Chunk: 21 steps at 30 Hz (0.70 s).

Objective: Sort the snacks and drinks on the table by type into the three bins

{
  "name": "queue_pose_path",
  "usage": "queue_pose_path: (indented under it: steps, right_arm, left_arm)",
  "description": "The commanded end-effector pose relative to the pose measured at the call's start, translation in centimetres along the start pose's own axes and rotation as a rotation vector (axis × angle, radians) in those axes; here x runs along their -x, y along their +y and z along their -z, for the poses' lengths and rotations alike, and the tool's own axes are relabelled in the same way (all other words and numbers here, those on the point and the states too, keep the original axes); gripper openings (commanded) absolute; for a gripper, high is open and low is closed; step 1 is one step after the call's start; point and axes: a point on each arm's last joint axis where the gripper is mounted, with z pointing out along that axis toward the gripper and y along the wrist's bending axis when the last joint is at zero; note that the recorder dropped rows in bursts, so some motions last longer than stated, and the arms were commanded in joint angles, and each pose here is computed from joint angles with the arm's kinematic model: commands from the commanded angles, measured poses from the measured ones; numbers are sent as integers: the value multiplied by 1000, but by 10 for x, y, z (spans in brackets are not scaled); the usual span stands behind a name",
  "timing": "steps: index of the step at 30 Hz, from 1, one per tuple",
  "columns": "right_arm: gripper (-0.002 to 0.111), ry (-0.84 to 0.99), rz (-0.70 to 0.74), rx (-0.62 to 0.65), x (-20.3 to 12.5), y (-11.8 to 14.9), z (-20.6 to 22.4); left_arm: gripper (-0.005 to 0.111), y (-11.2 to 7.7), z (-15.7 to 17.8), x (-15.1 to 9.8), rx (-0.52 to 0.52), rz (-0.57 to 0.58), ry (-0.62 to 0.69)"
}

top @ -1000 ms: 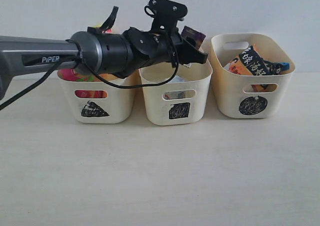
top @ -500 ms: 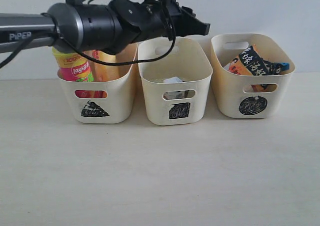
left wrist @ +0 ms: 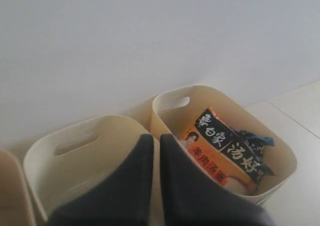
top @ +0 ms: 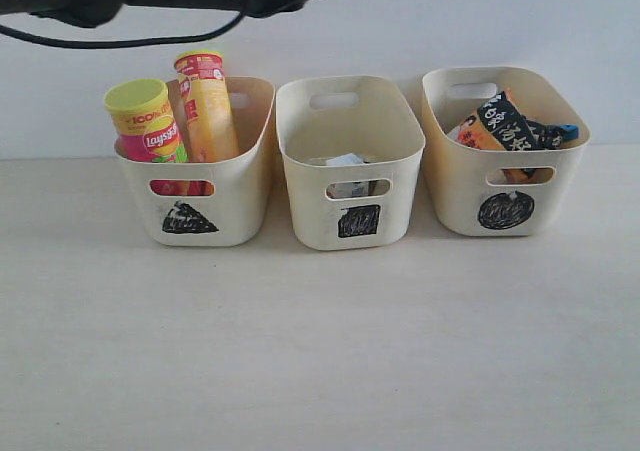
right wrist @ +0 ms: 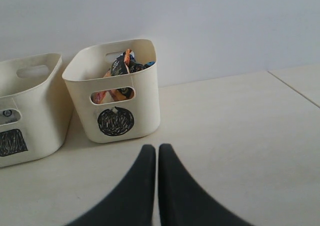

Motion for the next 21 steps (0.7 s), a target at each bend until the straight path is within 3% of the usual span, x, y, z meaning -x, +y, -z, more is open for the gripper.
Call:
queue_pose_path:
  steps: [1,5,8,15,21]
  right_arm:
    - [0,-10,6,-2,1,0,0]
    - [0,-10,6,-2,1,0,0]
    - [0,-10,6,-2,1,0,0]
    - [0,-10,6,-2,1,0,0]
    - [0,-10,6,-2,1,0,0]
  left_arm:
    - [4,18,44,4,51,52,-5]
    - [4,36,89,-2,118,81,-5]
    - [4,40,125,-4,151,88,-28]
    - [4,21,208,-4,159,68,-143]
    - [4,-8,281,-5,82,29,-252]
